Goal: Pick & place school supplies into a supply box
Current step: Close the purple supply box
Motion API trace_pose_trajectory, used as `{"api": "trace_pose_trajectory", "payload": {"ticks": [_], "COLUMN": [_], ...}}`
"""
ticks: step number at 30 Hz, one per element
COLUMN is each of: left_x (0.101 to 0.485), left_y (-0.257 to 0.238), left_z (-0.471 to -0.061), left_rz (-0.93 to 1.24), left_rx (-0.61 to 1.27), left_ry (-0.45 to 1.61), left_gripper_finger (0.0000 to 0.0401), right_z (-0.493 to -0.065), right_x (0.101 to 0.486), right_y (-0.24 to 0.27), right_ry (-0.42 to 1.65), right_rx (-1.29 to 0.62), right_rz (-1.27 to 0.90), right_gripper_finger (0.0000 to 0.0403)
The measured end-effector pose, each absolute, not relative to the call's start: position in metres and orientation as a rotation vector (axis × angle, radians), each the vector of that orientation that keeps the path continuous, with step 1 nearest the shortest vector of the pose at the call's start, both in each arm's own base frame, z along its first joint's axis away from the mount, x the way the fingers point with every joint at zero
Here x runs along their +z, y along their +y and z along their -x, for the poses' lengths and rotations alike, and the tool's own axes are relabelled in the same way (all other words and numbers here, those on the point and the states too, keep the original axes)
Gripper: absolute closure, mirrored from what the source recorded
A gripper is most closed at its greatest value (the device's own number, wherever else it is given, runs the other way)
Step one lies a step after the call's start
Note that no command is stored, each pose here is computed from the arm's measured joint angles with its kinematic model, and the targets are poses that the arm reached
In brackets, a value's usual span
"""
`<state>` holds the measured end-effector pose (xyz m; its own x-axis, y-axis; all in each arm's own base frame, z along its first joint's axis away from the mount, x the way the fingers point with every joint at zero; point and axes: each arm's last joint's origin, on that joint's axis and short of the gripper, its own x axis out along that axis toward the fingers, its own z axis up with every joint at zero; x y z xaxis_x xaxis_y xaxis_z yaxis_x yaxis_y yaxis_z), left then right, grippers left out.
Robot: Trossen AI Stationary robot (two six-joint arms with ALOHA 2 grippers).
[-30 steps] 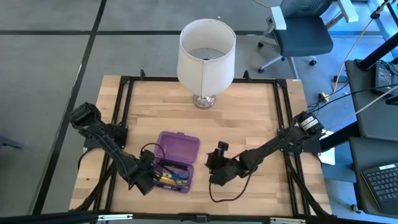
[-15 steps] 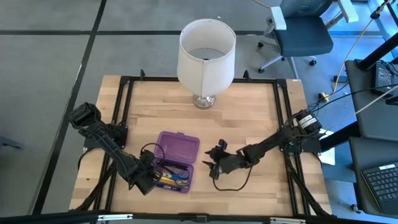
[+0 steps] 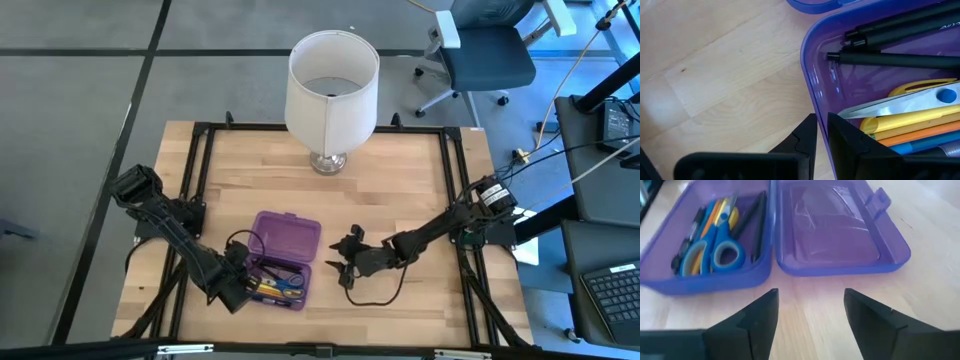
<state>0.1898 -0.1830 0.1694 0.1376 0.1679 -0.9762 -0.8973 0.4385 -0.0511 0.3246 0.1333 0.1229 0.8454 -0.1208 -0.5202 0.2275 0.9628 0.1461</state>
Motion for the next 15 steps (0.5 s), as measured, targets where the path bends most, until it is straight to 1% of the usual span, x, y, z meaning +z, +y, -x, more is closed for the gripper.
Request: {"api": "trace_pose_trajectory", "payload": {"ticks": [5,8,10,12,15], "left_x": [0.169,0.169,0.169,0.169,0.169], "left_y": [-0.183,-0.183,-0.183,-0.183,-0.183], "left_z": [-0.190,-0.190,-0.190,-0.190,-0.190], "left_rz": [0.788,0.788,0.788,0.788,0.789], "left_rx": [0.899,0.899,0.899,0.899,0.898], "left_ry": [1.177,1.177,1.177,1.178,1.178], "left_gripper_finger": [0.0364,0.0365,0.0364,0.0361,0.0361], "right_z": [-0.328,-0.329,-0.329,-0.330,-0.332], "right_x": [0.128,0.129,0.129,0.125,0.107], "right_y": [0.132,0.134,0.133,0.133,0.133], "right_ry": [0.470,0.465,0.466,0.468,0.510], "right_rx": [-0.202,-0.175,-0.179,-0.192,-0.207], "right_rz": [-0.304,-0.216,-0.209,-0.241,-0.230], "right_gripper_finger": [0.0165,0.0164,0.0164,0.0164,0.0164]}}
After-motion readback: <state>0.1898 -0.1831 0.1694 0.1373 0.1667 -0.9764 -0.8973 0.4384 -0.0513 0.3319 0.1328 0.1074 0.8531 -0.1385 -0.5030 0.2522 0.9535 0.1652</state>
